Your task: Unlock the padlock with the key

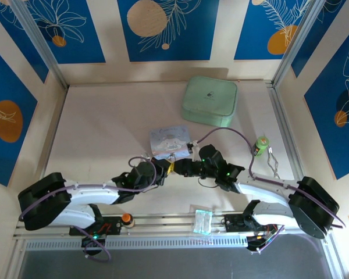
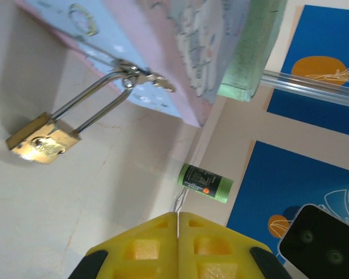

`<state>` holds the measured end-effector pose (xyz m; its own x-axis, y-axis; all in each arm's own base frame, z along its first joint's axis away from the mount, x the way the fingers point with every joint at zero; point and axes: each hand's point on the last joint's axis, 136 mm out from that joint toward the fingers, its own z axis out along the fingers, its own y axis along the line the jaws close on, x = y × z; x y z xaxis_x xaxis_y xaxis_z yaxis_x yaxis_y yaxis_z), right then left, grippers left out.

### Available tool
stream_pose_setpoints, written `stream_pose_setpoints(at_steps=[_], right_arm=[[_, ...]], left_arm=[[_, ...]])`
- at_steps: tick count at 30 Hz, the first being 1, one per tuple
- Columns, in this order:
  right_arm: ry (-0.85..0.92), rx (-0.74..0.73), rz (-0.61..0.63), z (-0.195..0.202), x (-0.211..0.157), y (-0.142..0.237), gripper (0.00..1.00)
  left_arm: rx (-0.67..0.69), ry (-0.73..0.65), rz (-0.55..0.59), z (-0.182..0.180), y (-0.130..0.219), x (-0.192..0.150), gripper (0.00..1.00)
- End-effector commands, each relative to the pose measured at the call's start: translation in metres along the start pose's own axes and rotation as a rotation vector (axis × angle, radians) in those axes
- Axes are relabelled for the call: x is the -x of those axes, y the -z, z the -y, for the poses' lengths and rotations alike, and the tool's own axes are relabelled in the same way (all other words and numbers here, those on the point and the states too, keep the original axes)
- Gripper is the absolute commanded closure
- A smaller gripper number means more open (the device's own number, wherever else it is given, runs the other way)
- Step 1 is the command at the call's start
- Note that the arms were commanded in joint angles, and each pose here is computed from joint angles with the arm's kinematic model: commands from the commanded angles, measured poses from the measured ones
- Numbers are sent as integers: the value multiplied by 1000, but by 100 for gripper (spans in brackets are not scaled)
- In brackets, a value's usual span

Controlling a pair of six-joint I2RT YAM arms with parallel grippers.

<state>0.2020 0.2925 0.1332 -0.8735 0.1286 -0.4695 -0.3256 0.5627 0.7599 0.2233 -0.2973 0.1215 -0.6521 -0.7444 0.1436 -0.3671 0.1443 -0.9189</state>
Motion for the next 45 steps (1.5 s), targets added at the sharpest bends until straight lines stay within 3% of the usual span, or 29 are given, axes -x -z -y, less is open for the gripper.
stream_pose_setpoints(at_steps=[1,4,8,17,20,29,33,38,45], right_arm=[[-57,133,21,-16,10,13,36],[-50,257,45,-37,23,26,32],[10,401,88,-67,39,40,39],[106,628,146,-116,61,53,52],[111,665,158,-120,64,55,59],[109,690,175,-123,68,58,66],[111,695,164,-125,70,55,74],[109,711,158,-127,72,53,76],[112,718,149,-130,71,51,87]], left_arm=[[-71,-173,56,32,6,8,100],[-166,-322,101,62,17,12,100],[-297,-485,134,106,36,11,100],[-550,-633,135,174,70,-9,100],[-567,-635,131,178,73,-11,100],[-555,-644,140,177,75,-9,100],[-565,-637,133,179,75,-11,100],[-570,-632,126,178,74,-12,100],[-559,-616,127,174,72,-10,100]])
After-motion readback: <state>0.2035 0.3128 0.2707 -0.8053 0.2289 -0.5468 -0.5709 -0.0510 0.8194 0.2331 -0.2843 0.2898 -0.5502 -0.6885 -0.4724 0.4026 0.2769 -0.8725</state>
